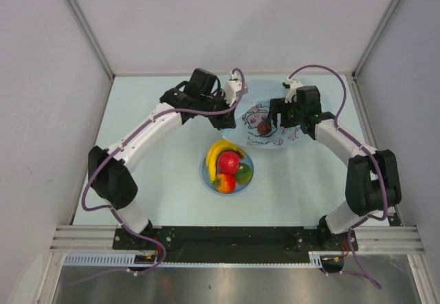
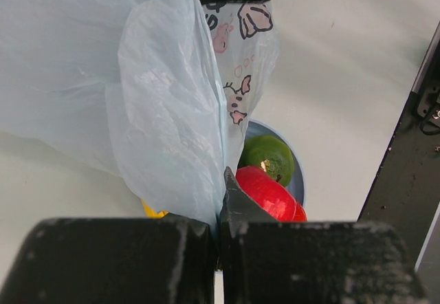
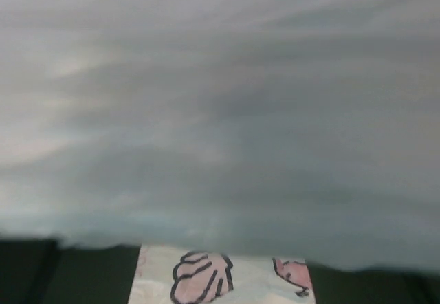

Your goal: Take the fake fruits out of the plastic bag

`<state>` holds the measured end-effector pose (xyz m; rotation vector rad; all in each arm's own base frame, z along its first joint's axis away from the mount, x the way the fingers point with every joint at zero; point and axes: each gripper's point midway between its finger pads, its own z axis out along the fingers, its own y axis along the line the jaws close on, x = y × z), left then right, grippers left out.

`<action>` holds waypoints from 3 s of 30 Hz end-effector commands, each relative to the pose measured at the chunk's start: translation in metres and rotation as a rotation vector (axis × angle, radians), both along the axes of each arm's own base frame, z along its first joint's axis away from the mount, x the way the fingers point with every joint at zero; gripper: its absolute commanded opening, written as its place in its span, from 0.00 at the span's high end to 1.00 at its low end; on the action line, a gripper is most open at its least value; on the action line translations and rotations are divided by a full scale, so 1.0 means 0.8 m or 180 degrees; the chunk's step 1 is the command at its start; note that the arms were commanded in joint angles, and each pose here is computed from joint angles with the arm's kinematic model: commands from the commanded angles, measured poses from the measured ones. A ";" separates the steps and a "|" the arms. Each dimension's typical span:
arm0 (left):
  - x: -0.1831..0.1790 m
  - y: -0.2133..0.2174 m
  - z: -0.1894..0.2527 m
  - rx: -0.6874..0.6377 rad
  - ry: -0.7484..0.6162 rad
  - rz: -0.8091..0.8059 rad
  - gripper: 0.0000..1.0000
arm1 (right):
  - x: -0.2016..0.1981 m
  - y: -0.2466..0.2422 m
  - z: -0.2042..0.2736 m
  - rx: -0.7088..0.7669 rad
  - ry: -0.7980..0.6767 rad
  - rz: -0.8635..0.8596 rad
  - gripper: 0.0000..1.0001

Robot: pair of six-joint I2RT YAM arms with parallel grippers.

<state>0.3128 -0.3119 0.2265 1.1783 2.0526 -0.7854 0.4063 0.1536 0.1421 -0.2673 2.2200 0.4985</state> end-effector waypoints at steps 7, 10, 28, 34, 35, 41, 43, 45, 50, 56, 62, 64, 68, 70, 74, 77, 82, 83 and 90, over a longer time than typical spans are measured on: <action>-0.009 0.014 0.021 0.0005 -0.0258 -0.0037 1.00 | 0.032 0.000 -0.074 -0.0212 0.0183 -0.0336 0.09; -0.012 0.018 0.018 0.0036 -0.0254 -0.0040 1.00 | 0.044 -0.001 -0.084 -0.0245 0.0171 -0.0367 0.11; -0.018 0.025 -0.003 0.0172 -0.0179 -0.0066 1.00 | 0.112 0.062 -0.099 -0.0159 -0.0013 -0.0233 0.13; -0.018 0.029 -0.007 0.0240 -0.0198 -0.0057 1.00 | 0.134 0.060 -0.096 -0.0409 -0.0193 -0.0233 0.28; -0.018 0.030 -0.008 0.0244 -0.0198 -0.0060 1.00 | 0.136 0.059 -0.091 -0.0454 -0.0255 -0.0181 0.34; -0.015 0.024 -0.010 0.0207 -0.0175 -0.0077 1.00 | 0.128 0.065 -0.011 -0.0312 -0.0576 0.0044 0.47; -0.014 0.022 -0.008 0.0191 -0.0168 -0.0074 1.00 | 0.116 0.072 0.018 -0.0147 -0.0651 0.0148 0.52; -0.013 0.020 -0.007 0.0176 -0.0173 -0.0077 1.00 | 0.088 0.075 0.049 -0.0037 -0.0757 0.0275 0.56; -0.010 0.018 -0.007 0.0160 -0.0180 -0.0074 1.00 | -0.003 0.078 0.066 0.0066 -0.0734 0.0606 0.57; -0.006 0.015 -0.009 0.0165 -0.0146 -0.0059 1.00 | -0.115 0.079 0.067 0.0064 -0.0825 0.1165 0.57; 0.005 0.006 0.001 0.0121 -0.0167 -0.0039 1.00 | -0.184 0.093 0.030 0.0093 -0.0638 0.1785 0.57; 0.006 0.005 0.006 0.0108 -0.0190 -0.0041 1.00 | -0.187 0.102 0.035 0.0138 -0.0685 0.1879 0.58; 0.006 0.010 0.013 0.0125 -0.0276 -0.0026 1.00 | -0.196 0.137 0.054 0.0121 -0.0907 0.2194 0.55; 0.006 0.013 0.015 0.0139 -0.0303 -0.0012 1.00 | -0.194 0.149 0.054 0.0075 -0.0959 0.2267 0.52; 0.008 0.018 0.022 0.0164 -0.0401 0.0012 1.00 | -0.177 0.158 0.035 0.0033 -0.0786 0.2138 0.52; 0.005 0.022 0.024 0.0172 -0.0425 0.0018 1.00 | -0.160 0.163 0.018 0.0104 -0.0602 0.2022 0.52; -0.003 0.030 0.023 0.0204 -0.0459 0.0016 1.00 | -0.143 0.173 0.002 0.0089 -0.0533 0.2034 0.52; -0.004 0.031 0.022 0.0213 -0.0464 0.0013 1.00 | -0.142 0.174 0.000 0.0083 -0.0527 0.2037 0.52; -0.008 0.039 0.018 0.0255 -0.0480 0.0028 1.00 | -0.141 0.174 -0.019 0.0020 -0.0430 0.2054 0.51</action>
